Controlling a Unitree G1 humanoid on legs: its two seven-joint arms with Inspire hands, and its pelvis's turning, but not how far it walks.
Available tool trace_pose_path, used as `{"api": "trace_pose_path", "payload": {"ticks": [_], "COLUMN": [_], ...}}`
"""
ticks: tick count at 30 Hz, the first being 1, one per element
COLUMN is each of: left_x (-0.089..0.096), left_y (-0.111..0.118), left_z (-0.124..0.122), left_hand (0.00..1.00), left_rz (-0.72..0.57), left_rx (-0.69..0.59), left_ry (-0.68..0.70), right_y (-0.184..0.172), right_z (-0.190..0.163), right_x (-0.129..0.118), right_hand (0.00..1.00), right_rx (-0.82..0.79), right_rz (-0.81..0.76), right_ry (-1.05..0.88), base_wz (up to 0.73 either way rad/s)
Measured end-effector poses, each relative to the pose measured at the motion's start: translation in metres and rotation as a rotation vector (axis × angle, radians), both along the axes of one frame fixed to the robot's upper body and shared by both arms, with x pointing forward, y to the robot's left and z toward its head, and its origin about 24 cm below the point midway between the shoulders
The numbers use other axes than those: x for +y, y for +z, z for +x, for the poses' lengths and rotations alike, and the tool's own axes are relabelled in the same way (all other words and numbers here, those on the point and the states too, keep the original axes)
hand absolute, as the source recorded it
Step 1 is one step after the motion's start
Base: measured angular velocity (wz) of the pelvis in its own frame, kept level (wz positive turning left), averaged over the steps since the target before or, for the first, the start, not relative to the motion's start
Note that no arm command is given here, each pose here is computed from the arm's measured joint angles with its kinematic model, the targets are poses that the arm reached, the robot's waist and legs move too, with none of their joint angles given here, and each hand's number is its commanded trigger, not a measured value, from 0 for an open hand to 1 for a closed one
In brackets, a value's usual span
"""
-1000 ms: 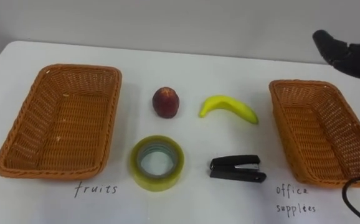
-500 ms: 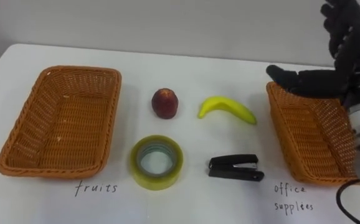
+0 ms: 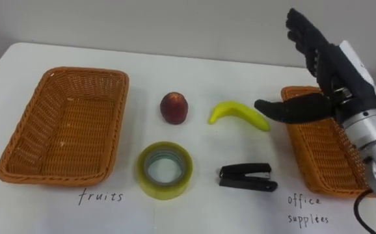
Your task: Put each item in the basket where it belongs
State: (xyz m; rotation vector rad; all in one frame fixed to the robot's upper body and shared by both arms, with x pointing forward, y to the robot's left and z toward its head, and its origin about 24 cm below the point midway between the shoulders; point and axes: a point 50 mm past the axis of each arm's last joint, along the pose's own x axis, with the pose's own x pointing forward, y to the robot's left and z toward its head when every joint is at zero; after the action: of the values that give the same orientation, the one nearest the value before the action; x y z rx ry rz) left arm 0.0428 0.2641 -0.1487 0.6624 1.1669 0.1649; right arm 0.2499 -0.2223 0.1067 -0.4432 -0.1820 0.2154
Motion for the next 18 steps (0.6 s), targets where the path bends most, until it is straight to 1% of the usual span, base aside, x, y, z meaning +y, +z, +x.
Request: {"api": "trace_pose_path", "payload": {"ticks": [6, 10, 16, 18], "left_x": [0.0, 0.001, 0.0, 0.001], "left_y": [-0.001, -0.001, 0.0, 0.0], "left_z": [-0.001, -0.001, 0.005, 0.004], "left_hand": [0.0, 0.0, 0.0, 0.0], "left_rz": [0.0, 0.009, 0.002, 0.005], "left_rx": [0.009, 0.015, 0.014, 0.024], "left_ry": [0.002, -0.02, -0.041, -0.038], "right_y": [-0.015, -0.019, -0.037, -0.041], "right_z": [-0.003, -0.003, -0.004, -0.005], "right_x": [0.003, 0.006, 0.0, 0.001], "right_hand": [0.0, 0.0, 0.0, 0.0], "right_rx": [0.088, 0.113, 0.212, 0.242], "right_rz": [-0.02, -0.039, -0.062, -0.094], "right_ry": [0.053, 0.08, 0.071, 0.082], "base_wz": [0.0, 0.0, 0.03, 0.0]}}
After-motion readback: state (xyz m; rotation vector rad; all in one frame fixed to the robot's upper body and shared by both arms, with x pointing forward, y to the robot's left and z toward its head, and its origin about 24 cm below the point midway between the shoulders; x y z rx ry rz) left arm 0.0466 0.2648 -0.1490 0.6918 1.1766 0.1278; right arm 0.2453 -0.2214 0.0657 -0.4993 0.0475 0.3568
